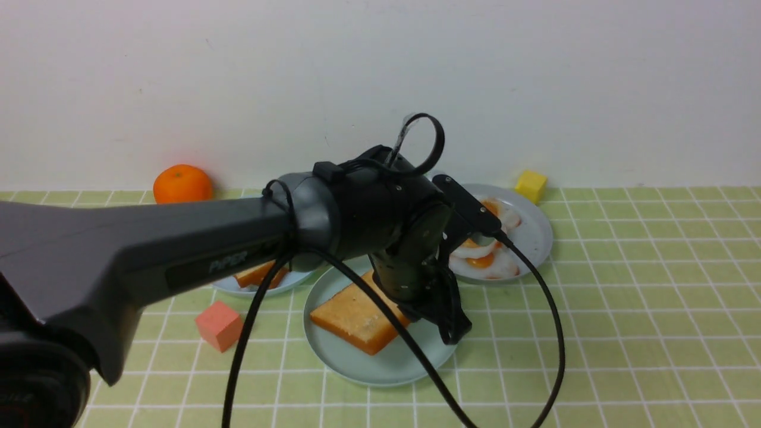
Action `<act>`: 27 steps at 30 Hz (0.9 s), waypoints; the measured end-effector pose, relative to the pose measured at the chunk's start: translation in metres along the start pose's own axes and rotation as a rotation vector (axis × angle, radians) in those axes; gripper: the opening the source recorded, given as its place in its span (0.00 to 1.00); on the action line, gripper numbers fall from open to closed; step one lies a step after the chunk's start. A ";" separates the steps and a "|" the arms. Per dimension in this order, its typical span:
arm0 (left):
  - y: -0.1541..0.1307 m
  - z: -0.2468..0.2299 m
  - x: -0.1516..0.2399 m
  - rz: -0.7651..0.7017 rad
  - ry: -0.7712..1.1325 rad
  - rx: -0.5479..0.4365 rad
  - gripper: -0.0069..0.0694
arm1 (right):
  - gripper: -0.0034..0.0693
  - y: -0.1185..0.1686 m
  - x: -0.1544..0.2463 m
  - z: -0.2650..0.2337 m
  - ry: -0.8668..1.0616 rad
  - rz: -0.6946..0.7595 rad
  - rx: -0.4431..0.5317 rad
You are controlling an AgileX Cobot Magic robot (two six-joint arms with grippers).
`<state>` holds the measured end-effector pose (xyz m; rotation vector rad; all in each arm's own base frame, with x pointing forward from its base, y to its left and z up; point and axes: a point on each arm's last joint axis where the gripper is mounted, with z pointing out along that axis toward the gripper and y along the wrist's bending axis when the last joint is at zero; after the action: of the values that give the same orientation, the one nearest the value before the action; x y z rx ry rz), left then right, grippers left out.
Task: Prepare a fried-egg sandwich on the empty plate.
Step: Use the left arm to put a slice of bread into the empty plate in the middle, then use the right arm to grab a fried egg
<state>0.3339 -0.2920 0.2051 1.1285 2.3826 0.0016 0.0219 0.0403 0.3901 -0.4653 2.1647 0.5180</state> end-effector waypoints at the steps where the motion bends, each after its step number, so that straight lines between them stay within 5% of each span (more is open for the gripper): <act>1: 0.000 0.000 0.000 0.000 0.000 0.000 0.39 | 0.10 0.000 0.000 0.000 0.001 -0.001 0.003; 10: 0.005 -0.047 -0.004 -0.068 -0.031 0.029 0.49 | 0.14 -0.005 -0.001 0.006 -0.020 0.022 0.030; 18: 0.018 -0.205 0.006 -0.197 -0.316 0.099 0.10 | 0.25 -0.031 -0.018 0.059 0.058 0.180 0.049; 22: 0.016 -0.278 0.061 -0.237 -0.482 0.129 0.07 | 0.33 -0.048 -0.035 0.107 0.132 0.299 0.013; 27: 0.004 -0.298 0.143 -0.279 -0.603 0.136 0.07 | 0.40 -0.070 -0.045 0.161 0.194 0.406 -0.007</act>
<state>0.1306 -0.1241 0.4043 0.7066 1.9834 -0.5266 0.1872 0.0709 0.3220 -0.0763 2.4589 0.7255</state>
